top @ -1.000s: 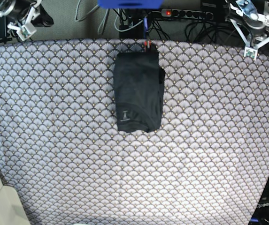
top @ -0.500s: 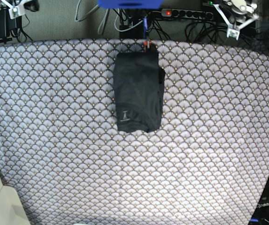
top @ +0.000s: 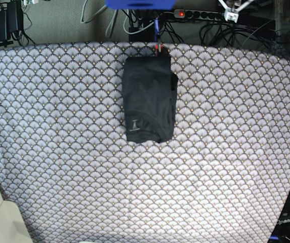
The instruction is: Fold the T-shirt properly
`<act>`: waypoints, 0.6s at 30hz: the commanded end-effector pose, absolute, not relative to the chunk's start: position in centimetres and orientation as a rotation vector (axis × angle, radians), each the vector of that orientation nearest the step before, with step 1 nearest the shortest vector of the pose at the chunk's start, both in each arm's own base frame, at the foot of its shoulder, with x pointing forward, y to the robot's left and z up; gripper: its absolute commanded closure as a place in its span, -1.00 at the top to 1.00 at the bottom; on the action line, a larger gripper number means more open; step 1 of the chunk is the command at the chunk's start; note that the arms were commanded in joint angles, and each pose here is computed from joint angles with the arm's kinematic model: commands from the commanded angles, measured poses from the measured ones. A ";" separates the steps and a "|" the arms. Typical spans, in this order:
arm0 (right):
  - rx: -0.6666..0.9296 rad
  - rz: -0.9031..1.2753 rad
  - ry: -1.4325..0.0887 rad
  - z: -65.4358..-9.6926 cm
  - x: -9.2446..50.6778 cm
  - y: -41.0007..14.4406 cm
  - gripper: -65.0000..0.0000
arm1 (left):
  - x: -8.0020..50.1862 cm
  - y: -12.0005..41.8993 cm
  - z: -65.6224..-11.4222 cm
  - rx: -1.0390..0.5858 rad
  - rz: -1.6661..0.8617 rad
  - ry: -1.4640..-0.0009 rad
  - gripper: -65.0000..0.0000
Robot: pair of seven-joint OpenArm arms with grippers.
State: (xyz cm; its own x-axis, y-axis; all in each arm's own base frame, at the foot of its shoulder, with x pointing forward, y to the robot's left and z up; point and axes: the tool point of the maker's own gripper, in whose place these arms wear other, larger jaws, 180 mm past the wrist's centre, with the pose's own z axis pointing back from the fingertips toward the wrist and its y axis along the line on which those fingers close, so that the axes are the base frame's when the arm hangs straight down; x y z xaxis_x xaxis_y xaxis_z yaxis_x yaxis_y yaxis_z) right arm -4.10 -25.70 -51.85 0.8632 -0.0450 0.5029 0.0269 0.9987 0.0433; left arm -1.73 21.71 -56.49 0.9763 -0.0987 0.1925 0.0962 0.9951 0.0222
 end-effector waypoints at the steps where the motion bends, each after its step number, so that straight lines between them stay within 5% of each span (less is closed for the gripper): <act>1: 0.033 -0.049 -0.528 -51.8 -4.6 -26.2 -1.00 | -2.5 21.4 -56.7 -0.003 -0.092 -0.193 -1.00; 18: 0.278 -0.209 -0.264 -61.7 -5.3 -21.1 -1.00 | -2.4 13.1 -62.3 -0.252 0.015 -0.117 -1.00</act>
State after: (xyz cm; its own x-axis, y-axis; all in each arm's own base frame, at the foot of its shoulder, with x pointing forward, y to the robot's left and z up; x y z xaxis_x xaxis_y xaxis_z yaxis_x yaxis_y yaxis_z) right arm -5.29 -20.62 -61.98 0.9484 -0.2329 0.2152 0.1641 0.9412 0.2954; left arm -2.87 12.62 -62.46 0.9951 0.0278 0.0946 -0.0030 0.9676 -0.2524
